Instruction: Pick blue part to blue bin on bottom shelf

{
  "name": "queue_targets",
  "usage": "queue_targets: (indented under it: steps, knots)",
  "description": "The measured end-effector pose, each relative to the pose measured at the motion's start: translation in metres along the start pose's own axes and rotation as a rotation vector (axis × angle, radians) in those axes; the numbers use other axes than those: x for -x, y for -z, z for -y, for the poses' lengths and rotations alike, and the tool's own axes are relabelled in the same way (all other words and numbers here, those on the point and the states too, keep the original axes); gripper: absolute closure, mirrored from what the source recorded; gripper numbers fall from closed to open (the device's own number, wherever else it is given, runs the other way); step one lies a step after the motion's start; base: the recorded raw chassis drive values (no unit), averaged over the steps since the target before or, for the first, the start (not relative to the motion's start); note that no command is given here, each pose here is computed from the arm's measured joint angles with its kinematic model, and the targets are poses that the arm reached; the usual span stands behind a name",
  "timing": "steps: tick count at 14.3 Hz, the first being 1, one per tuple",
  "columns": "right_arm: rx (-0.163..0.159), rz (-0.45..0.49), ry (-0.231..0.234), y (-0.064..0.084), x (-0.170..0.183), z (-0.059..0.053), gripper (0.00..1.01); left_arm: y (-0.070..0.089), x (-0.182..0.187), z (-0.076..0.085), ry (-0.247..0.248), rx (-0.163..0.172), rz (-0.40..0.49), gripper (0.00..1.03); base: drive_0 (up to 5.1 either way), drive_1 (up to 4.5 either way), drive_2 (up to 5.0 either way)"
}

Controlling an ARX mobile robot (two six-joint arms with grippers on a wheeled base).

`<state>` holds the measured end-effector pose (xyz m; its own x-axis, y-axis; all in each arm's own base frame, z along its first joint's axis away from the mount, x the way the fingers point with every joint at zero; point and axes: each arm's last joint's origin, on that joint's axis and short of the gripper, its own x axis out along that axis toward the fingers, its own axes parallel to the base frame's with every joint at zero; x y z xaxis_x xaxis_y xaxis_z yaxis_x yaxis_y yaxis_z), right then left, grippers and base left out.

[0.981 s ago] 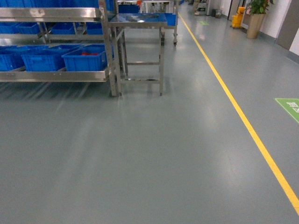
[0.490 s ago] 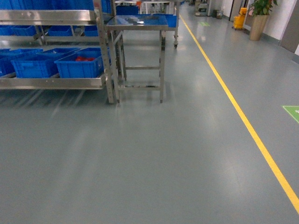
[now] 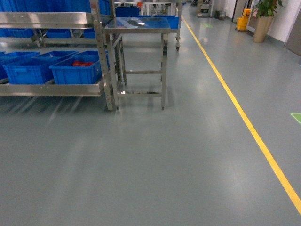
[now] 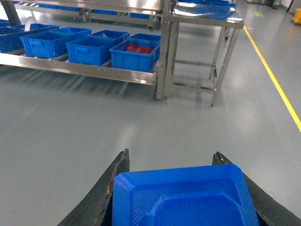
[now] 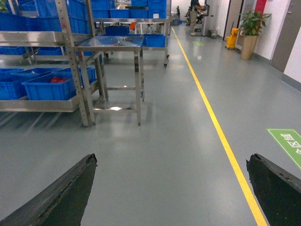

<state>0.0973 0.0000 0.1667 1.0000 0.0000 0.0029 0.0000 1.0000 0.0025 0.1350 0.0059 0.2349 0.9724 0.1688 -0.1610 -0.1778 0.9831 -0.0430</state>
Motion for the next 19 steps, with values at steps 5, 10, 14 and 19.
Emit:
queue_targets:
  steps: [5,10,14,19]
  knots:
    - [0.000,-0.003,0.000,0.0003,0.0000,0.0000,0.03,-0.0003,-0.0001,0.0000,0.001,0.000,0.003,0.59,0.0,4.05,-4.0]
    - [0.000,-0.001,0.000,0.0001,0.0000,0.0000,0.03,0.0000,-0.0001,0.0000,0.001,0.000,0.000,0.59,0.0,4.02,-4.0]
    - [0.000,-0.005,0.000,0.0005,0.0000,0.0000,0.03,-0.0002,0.0000,0.0000,0.001,0.000,0.002,0.59,0.0,4.07,-4.0]
    - [0.000,-0.003,0.000,0.0003,0.0000,0.0000,0.03,-0.0005,0.0001,0.0001,0.002,0.000,0.005,0.59,0.0,4.12,-4.1]
